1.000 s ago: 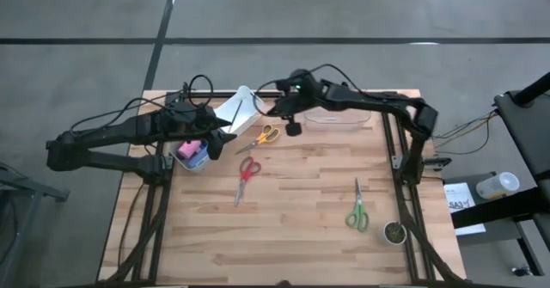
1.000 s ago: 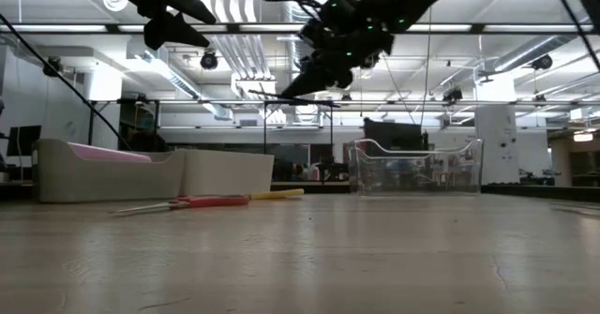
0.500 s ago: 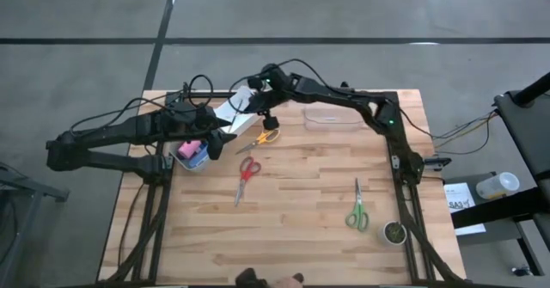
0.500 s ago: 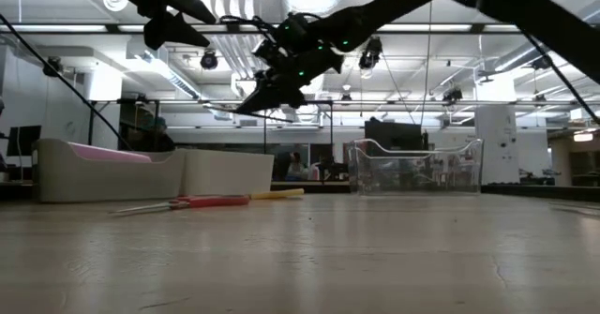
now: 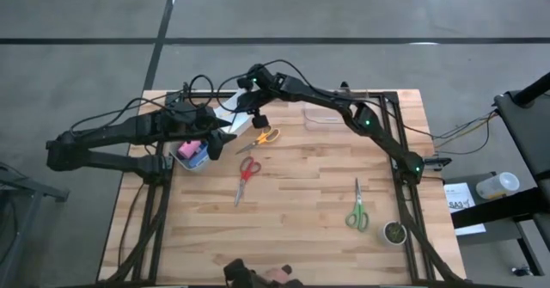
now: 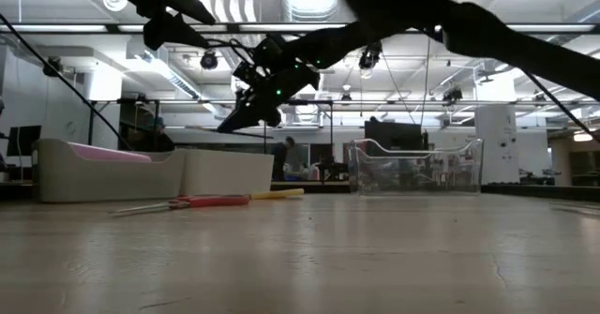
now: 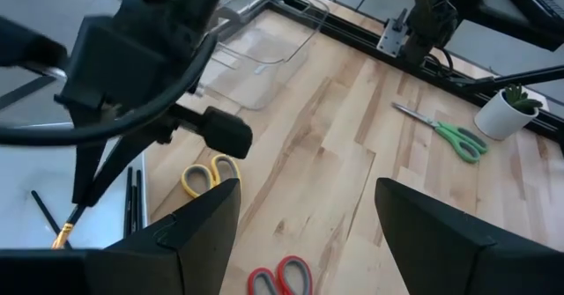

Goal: Pick & Place Paint Supplies
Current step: Put the gold paint brush into the white bin

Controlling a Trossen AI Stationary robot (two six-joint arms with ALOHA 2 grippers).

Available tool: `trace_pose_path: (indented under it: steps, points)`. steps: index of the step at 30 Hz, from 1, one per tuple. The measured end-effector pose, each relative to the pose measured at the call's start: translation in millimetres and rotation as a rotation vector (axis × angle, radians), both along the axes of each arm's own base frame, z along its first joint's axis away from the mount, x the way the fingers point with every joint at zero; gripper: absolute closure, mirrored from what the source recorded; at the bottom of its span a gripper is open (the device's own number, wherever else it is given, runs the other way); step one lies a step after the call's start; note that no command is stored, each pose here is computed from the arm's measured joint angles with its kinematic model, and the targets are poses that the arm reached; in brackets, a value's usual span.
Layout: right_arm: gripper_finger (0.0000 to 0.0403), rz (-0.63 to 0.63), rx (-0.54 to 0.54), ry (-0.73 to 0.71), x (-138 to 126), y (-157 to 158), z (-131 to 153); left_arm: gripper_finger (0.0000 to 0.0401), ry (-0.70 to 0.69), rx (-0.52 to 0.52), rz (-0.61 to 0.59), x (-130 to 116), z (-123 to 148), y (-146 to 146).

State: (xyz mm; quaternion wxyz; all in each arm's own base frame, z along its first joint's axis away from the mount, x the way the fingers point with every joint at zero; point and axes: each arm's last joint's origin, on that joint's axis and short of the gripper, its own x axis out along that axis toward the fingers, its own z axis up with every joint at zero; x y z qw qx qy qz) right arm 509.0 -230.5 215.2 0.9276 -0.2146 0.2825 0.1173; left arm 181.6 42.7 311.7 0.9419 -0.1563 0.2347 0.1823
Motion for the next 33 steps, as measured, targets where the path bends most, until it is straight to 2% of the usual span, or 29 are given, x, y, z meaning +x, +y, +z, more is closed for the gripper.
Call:
trace_pose_path:
  steps: [11, 26, 33]
  points:
    - [0.0388, -0.020, 0.025, 0.044, 2, -11, -32, 0.0130, 0.001, 0.000, 0.000, 0, 0, 0]
    - [0.0388, -0.038, 0.053, 0.059, 3, -13, -42, 0.0130, 0.001, 0.000, 0.000, 0, 0, 0]
    - [0.0388, 0.039, -0.055, 0.030, 5, -12, -40, 0.0130, 0.000, 0.000, 0.001, 0, 0, 0]
